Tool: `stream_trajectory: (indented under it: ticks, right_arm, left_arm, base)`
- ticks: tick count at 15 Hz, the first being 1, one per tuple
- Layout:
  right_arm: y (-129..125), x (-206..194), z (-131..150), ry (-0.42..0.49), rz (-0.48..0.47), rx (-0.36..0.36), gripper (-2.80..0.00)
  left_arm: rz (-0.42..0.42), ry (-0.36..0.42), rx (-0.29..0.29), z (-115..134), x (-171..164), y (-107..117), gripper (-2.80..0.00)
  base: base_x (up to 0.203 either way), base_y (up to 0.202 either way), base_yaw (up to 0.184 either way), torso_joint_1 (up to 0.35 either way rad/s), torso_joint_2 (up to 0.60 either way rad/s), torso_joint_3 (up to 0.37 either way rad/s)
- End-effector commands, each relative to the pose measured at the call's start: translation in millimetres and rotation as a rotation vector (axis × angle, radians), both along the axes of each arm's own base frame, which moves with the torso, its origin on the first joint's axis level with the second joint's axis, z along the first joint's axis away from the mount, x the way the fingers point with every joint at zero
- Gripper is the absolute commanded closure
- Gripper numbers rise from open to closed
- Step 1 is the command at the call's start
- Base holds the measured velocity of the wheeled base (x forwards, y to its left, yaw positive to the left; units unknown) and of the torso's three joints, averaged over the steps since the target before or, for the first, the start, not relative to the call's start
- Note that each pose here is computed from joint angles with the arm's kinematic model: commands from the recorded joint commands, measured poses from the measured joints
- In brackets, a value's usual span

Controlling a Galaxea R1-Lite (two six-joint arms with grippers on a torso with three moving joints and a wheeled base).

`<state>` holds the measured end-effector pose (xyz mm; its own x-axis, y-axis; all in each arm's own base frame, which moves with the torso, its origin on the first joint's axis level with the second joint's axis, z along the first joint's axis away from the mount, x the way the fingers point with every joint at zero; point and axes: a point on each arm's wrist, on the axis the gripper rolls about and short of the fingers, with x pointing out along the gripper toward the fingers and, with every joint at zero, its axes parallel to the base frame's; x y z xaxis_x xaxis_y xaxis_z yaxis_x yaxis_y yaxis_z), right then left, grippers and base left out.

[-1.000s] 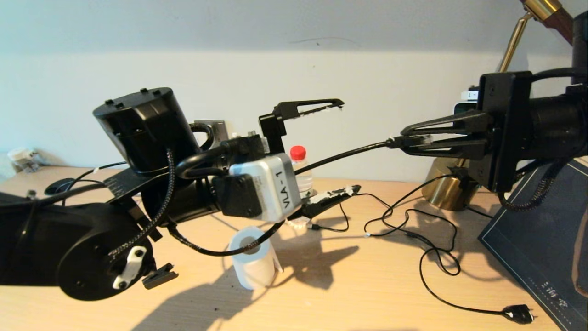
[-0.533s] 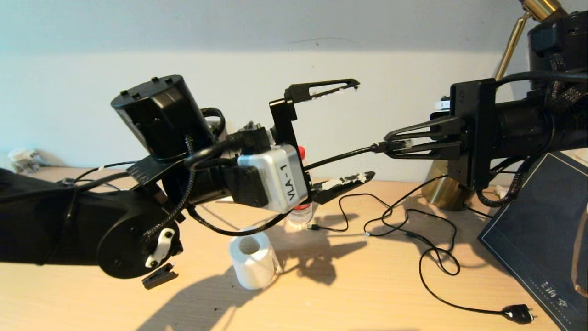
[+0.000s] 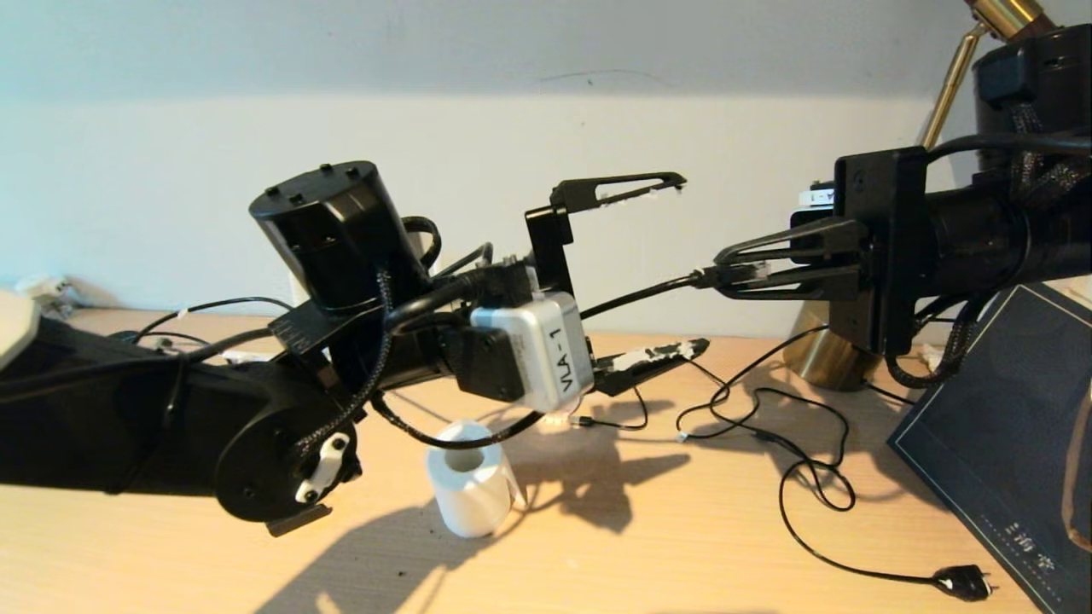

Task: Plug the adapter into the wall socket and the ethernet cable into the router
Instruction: Align cable and router interface

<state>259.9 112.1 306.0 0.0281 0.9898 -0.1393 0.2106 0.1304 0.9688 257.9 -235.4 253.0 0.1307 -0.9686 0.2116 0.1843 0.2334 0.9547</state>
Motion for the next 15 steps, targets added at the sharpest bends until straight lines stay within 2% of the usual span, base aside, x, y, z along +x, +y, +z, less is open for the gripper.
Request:
stream_trajectory:
  ticks: [1, 7, 8, 15]
  right_arm:
    - [0.7, -2.8, 0.7, 0.009, 0.021, 0.007, 0.00]
    - [1.5, -2.1, -0.6, -0.003, 0.027, 0.006, 0.00]
    - [1.4, -2.5, -0.3, -0.004, 0.027, 0.006, 0.00]
    - [7.1, -5.5, -4.1, 0.004, 0.049, 0.001, 0.00]
  left_arm:
    - [-0.005, -0.004, 0.002, -1.3, -0.8, -0.4, -2.80]
    - [-0.007, 0.009, 0.004, -0.8, -5.5, 3.7, -2.80]
    - [-0.012, 0.009, 0.004, -0.8, -7.1, 2.1, 0.00]
    - [-0.021, 0.010, 0.004, -0.9, -10.4, -1.7, 0.00]
  base:
    - [0.000, 0.000, 0.000, 0.000, 0.00, 0.000]
    - [0.000, 0.000, 0.000, 0.000, 0.00, 0.000]
    - [0.000, 0.000, 0.000, 0.000, 0.00, 0.000]
    - [0.000, 0.000, 0.000, 0.000, 0.00, 0.000]
